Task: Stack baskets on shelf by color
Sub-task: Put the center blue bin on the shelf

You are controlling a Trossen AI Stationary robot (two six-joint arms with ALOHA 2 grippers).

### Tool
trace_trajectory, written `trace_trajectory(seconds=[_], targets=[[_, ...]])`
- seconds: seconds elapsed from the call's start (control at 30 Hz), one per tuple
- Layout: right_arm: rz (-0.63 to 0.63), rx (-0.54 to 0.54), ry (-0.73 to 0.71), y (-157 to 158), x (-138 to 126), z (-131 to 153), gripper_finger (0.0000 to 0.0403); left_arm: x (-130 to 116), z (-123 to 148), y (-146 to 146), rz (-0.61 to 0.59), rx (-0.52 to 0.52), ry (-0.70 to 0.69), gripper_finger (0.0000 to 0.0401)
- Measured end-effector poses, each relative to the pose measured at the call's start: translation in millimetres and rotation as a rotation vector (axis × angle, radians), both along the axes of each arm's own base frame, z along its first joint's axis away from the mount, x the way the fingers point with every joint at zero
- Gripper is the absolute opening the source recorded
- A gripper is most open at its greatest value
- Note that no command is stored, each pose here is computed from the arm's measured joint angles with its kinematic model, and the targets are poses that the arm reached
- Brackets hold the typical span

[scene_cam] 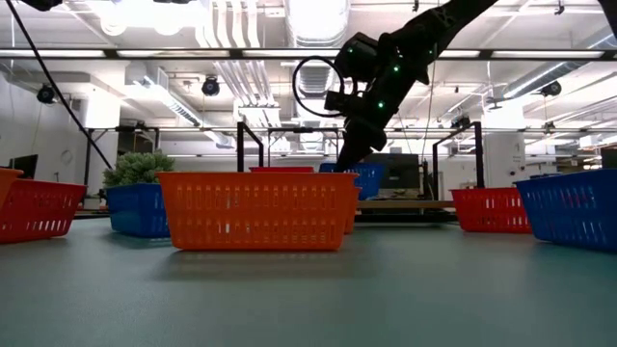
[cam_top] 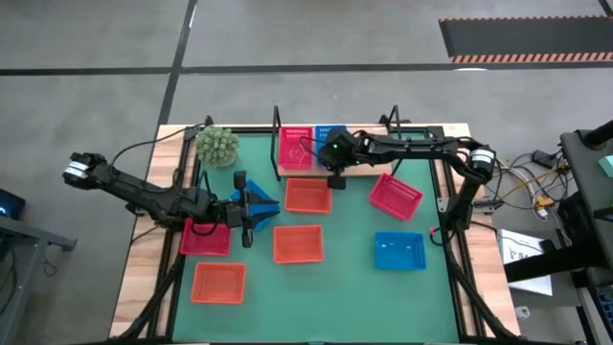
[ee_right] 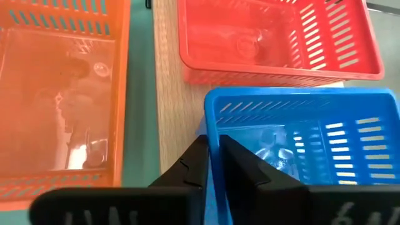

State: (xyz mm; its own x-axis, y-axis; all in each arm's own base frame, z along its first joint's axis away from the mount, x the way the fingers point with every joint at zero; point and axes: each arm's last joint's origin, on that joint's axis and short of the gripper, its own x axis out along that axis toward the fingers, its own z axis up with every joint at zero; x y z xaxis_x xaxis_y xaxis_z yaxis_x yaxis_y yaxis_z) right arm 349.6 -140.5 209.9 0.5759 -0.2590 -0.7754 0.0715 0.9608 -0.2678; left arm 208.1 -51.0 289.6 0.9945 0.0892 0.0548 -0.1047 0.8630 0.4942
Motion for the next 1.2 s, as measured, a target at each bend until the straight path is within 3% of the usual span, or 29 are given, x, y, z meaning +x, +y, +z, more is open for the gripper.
trace_trajectory(seconds=[0.3,0.57,0.77,1.0,1.2], targets=[[-0.023,0.025,-0.005,3,0,6,0.0113,0,0,0,0.000,0.000,0.000,0.0090],[-0.045,0.060,0.041,8,3,36,0.0137,0,0,0,0.000,0.000,0.000,0.0090],[-0.084,-0.055,0.068,-4,4,36,0.0095,0,0,0,0.000,-0.001,-0.003,0.0090],[-0.062,0.033,0.123,-18,5,10,0.0016,0,0,0,0.000,-0.001,-0.003,0.0090],[-0.026,0.061,0.110,-11,5,15,0.0009,0,0,0,0.000,-0.001,-0.002,0.0090]])
